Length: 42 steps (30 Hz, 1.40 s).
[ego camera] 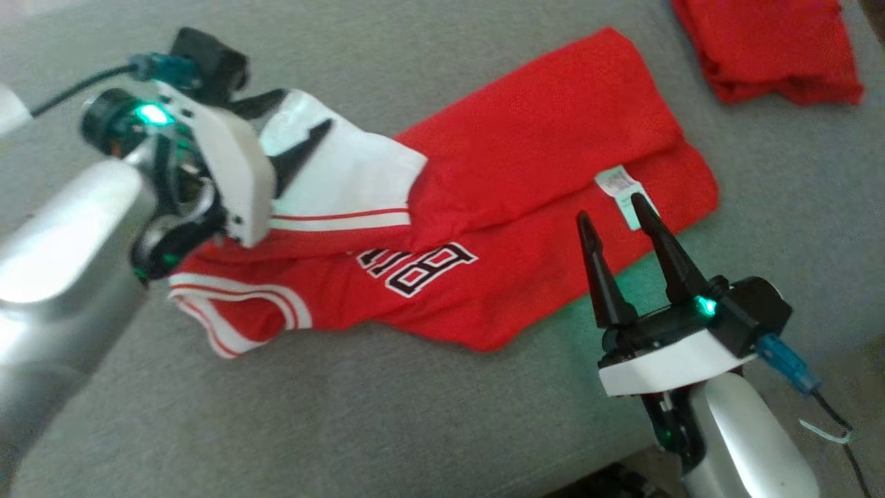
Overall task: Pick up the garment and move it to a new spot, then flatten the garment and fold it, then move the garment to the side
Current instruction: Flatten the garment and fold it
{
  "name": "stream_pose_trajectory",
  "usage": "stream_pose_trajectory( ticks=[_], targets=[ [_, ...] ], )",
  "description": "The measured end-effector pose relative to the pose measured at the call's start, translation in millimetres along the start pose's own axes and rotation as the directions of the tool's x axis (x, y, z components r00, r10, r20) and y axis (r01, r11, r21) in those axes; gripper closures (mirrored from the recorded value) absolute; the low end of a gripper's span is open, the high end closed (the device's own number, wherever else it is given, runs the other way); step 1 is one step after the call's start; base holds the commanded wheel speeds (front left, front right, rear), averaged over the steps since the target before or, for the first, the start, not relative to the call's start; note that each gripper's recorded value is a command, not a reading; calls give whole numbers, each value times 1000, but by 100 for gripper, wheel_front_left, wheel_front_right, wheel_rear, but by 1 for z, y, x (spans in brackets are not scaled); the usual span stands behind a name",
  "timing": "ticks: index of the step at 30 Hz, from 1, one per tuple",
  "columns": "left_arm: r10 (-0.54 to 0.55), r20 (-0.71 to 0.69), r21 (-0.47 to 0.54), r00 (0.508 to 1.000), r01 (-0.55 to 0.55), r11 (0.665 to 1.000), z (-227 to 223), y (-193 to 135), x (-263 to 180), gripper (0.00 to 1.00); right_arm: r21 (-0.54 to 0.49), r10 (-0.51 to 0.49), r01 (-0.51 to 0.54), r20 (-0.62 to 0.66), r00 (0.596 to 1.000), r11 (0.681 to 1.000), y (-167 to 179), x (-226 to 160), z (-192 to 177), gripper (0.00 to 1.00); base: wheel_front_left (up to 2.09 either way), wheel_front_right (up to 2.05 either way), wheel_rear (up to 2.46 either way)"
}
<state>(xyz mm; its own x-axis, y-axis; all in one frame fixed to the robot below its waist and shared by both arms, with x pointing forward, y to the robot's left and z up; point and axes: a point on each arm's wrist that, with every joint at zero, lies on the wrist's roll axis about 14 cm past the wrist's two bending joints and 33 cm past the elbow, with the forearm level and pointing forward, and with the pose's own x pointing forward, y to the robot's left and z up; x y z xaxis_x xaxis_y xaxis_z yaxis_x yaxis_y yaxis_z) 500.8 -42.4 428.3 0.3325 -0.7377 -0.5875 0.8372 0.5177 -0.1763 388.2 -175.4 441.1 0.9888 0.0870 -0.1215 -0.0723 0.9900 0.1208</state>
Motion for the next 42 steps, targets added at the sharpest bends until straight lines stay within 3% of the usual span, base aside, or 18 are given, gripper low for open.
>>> stream_pose_trajectory(
  ticks=[7,16,19,27,34,38,42],
  targets=[
    [53,-72,0,996,-54,999,-17,37,25,0,-8,-57,57,-29,998,998,-16,-7,-7,0,0,0,0],
    [32,-142,19,989,-30,999,-33,40,44,0,-13,-89,88,-54,995,996,-24,-11,-14,0,0,0,0],
    [17,-164,28,986,-13,1000,-37,37,45,98,-12,-92,92,-54,994,996,-25,-11,-14,0,0,0,0],
    [18,-75,81,997,-11,997,-29,36,33,100,11,-135,136,-47,990,991,-43,-10,-13,0,0,0,0],
    [50,135,164,990,-72,984,21,49,7,100,-198,-99,68,-148,984,978,-85,-5,-26,0,0,0,0],
    [78,169,178,982,-108,978,22,58,-8,100,-293,-106,35,-230,967,956,-109,0,-41,0,0,0,0],
    [97,182,172,978,-129,977,19,64,-19,100,-313,-94,13,-244,965,950,-112,19,-42,0,0,0,0]
  ],
)
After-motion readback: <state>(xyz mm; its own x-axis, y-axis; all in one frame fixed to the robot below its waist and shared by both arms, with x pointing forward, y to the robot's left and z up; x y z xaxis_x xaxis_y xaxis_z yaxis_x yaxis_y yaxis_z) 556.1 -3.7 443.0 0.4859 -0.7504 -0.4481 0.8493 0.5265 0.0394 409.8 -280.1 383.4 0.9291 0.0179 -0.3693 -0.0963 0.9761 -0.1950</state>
